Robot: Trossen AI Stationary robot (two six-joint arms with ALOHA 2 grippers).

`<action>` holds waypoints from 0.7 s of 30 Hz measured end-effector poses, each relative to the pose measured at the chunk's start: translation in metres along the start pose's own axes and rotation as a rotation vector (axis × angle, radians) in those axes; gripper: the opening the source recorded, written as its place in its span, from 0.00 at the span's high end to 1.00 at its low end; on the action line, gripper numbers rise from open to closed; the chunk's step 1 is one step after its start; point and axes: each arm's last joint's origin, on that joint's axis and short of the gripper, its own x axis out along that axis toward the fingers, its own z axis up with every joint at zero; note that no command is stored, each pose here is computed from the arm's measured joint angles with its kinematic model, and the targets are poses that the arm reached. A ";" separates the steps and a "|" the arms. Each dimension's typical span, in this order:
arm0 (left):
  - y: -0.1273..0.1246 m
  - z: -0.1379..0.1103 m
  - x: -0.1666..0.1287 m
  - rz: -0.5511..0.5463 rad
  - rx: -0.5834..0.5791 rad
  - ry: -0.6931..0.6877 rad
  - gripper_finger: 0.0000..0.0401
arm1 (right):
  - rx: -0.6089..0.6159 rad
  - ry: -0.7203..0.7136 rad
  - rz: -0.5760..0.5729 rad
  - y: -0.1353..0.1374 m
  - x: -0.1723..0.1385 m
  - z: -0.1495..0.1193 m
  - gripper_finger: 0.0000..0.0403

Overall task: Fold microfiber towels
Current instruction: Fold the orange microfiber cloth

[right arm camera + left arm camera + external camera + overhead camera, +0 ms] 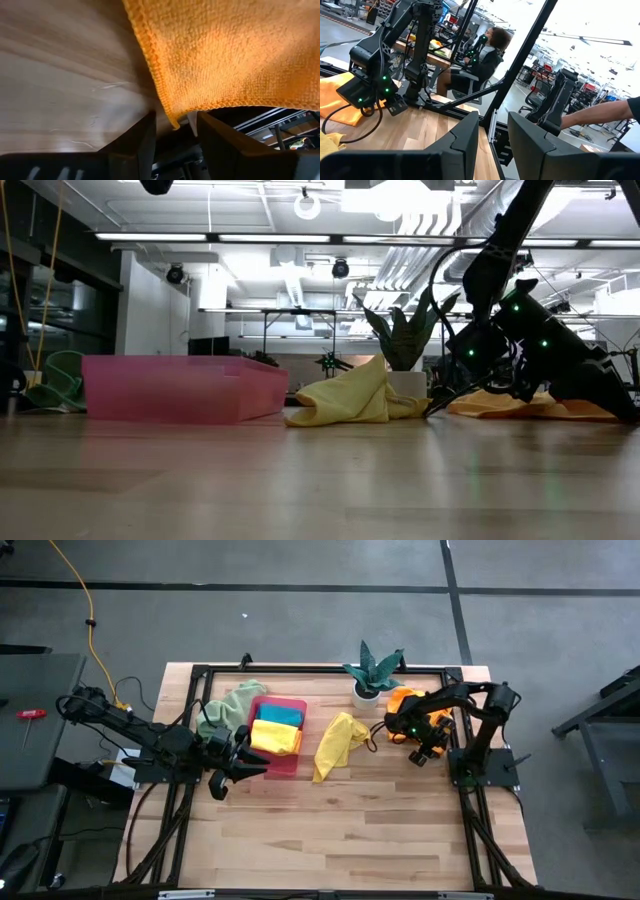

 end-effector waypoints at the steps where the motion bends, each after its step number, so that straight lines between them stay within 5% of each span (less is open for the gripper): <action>1: 0.000 0.000 0.000 0.000 0.000 0.000 0.77 | 0.000 0.000 0.000 0.000 0.000 0.000 0.69; 10: 0.000 0.000 0.000 0.000 -0.016 -0.001 0.77 | -0.002 -0.002 -0.005 0.000 0.001 0.000 0.98; 16: 0.000 0.000 0.000 0.000 -0.024 -0.001 0.77 | -0.023 -0.031 -0.013 0.003 -0.004 -0.007 1.00; 21: 0.000 0.000 0.000 0.000 -0.026 -0.001 0.77 | -0.045 -0.065 0.162 0.013 -0.019 -0.029 1.00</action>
